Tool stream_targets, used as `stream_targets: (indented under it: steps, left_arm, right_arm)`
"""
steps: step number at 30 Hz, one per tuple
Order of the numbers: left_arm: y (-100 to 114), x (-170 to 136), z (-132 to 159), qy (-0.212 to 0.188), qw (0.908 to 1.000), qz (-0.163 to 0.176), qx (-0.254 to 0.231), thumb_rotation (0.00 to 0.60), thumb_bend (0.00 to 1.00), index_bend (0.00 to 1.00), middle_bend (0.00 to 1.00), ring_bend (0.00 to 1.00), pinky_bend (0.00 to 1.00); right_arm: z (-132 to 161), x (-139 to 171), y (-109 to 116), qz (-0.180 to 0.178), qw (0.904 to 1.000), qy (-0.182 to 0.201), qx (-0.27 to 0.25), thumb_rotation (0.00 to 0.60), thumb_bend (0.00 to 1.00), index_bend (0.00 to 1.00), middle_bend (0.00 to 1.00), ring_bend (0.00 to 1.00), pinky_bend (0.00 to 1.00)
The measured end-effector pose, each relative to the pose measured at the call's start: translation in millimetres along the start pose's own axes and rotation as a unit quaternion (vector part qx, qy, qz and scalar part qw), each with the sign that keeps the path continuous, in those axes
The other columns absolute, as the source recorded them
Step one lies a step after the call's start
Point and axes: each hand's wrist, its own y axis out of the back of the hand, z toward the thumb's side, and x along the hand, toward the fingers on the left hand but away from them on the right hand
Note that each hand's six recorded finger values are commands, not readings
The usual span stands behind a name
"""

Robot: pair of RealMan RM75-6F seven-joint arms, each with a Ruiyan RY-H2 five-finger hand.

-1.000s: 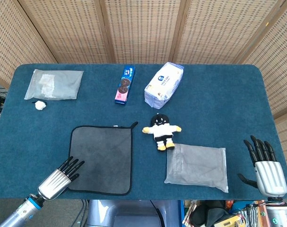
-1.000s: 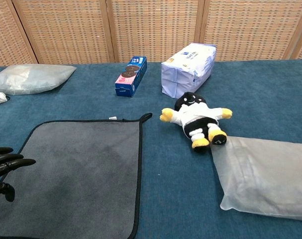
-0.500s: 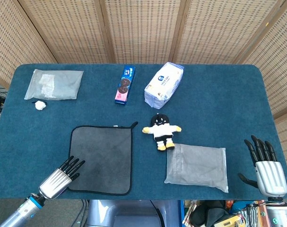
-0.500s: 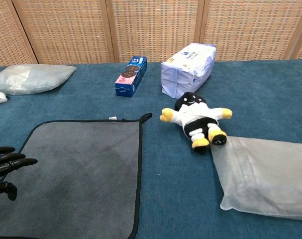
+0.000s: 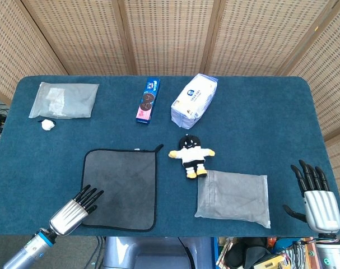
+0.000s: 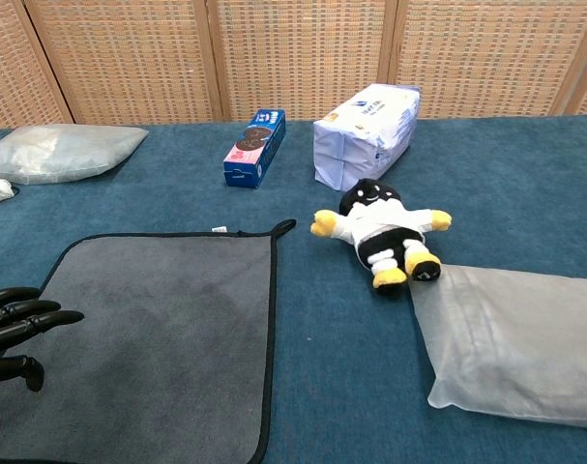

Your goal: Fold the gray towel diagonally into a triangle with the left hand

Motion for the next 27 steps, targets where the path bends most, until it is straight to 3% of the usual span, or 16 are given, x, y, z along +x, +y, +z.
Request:
stream_targets:
  steps: [7, 14, 27]
  left_arm:
    - [2.5, -2.6, 1.8, -0.004, 1.0000, 0.002, -0.004, 0.600, 0.24, 0.37, 0.00, 0.00, 0.00]
    - [0.9, -2.7, 1.7, -0.001, 0.9999, 0.000, -0.010, 0.600, 0.24, 0.40, 0.00, 0.00, 0.00]
    - [2.3, -1.4, 1.0, 0.002, 0.9997, 0.011, -0.022, 0.600, 0.25, 0.58, 0.00, 0.00, 0.00]
  right_arm:
    - [-0.2, 0.1, 0.0, 0.001, 1.0000, -0.001, -0.002, 0.600, 0.00, 0.00, 0.00, 0.00, 0.00]
    - [0.3, 0.6, 0.6, 0.000, 1.0000, 0.000, -0.002, 0.600, 0.00, 0.00, 0.00, 0.00, 0.00]
    - [1.2, 0.8, -0.7, 0.003, 1.0000, 0.001, 0.000, 0.600, 0.00, 0.00, 0.00, 0.00, 0.00]
